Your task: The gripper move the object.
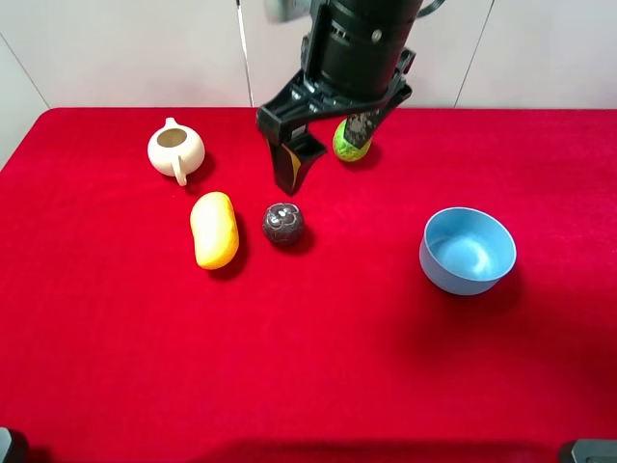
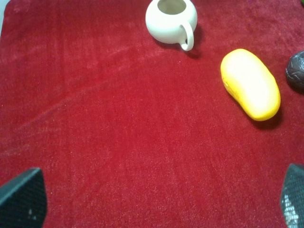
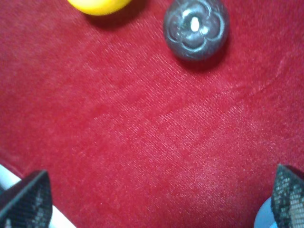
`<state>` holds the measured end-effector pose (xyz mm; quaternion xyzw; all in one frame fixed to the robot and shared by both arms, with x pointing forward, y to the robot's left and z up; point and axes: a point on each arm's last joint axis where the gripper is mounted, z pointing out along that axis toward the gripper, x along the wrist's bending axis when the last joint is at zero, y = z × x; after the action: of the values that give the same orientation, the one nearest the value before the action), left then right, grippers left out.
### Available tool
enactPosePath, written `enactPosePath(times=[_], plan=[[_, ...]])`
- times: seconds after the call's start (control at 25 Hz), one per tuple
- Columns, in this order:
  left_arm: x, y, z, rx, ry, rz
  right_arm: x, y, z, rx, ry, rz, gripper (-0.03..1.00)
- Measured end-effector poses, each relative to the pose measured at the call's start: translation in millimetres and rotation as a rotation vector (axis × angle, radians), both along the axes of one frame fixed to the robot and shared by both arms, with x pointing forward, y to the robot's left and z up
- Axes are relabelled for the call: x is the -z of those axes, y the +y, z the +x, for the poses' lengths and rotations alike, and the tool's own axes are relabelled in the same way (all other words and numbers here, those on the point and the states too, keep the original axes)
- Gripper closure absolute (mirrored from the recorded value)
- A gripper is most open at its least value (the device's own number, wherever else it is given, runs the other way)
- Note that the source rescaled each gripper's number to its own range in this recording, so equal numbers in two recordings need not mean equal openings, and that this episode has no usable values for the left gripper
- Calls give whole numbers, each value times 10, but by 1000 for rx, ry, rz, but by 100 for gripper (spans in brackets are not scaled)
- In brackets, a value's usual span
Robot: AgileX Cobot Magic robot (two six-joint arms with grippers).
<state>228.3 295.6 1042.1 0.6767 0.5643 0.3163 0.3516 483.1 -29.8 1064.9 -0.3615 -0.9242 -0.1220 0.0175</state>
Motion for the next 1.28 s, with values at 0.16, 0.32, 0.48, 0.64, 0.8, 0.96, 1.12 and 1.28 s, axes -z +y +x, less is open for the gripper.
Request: enactPosePath(times=[0.16, 0.32, 0.48, 0.64, 0.8, 0.96, 1.12, 1.28], plan=[[0, 0, 0, 0, 0, 0, -120, -109, -111, -1, -17, 16, -3], [0, 0, 0, 0, 0, 0, -165, -250, -246, -2, -18, 15, -3], [0, 0, 0, 0, 0, 0, -208, -414, -404, -2, -19, 16, -3], [0, 0, 0, 0, 0, 0, -258, -601, -585, -2, -27, 24, -3], [0, 0, 0, 0, 0, 0, -344, -820, -788, -3, -57, 44, -3], [0, 0, 0, 0, 0, 0, -450, -1051, -1008, -3, -100, 83, -3], [0, 0, 0, 0, 0, 0, -567, -1292, -1238, -2, -157, 139, -3], [0, 0, 0, 0, 0, 0, -679, -1542, -1481, -2, -226, 210, -3]])
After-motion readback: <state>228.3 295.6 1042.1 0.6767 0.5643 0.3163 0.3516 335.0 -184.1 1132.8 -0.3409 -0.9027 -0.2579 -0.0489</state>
